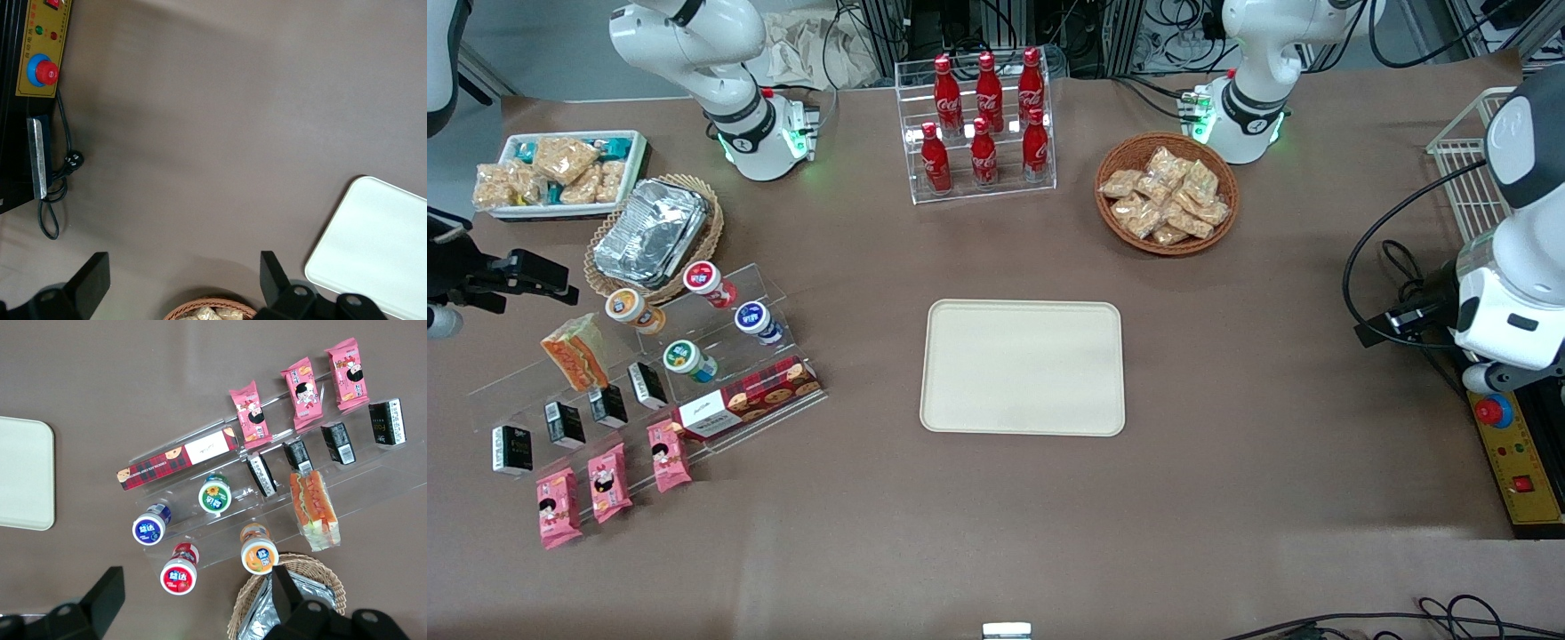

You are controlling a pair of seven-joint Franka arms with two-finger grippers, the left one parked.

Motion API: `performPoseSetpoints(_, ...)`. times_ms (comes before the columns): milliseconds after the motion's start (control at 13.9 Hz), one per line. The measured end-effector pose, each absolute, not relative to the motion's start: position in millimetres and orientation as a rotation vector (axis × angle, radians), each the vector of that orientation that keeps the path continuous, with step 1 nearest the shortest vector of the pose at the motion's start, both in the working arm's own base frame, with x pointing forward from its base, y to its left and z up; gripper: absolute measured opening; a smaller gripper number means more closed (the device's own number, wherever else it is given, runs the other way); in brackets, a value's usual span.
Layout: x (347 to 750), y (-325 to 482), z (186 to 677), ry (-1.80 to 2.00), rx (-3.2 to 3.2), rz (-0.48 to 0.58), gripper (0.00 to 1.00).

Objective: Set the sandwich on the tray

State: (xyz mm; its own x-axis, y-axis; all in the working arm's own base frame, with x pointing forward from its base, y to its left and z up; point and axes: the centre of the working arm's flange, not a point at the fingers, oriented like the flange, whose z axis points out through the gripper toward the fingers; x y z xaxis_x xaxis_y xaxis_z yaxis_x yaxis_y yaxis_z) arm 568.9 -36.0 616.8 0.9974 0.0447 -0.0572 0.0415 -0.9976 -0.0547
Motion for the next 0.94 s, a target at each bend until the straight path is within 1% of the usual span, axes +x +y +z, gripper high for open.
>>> performPoseSetpoints(576,568,-39,617,-0.058,-3.086,0.095,0.99)
performPoseSetpoints(935,557,-83,624,-0.017,-3.085,0.090,0.99)
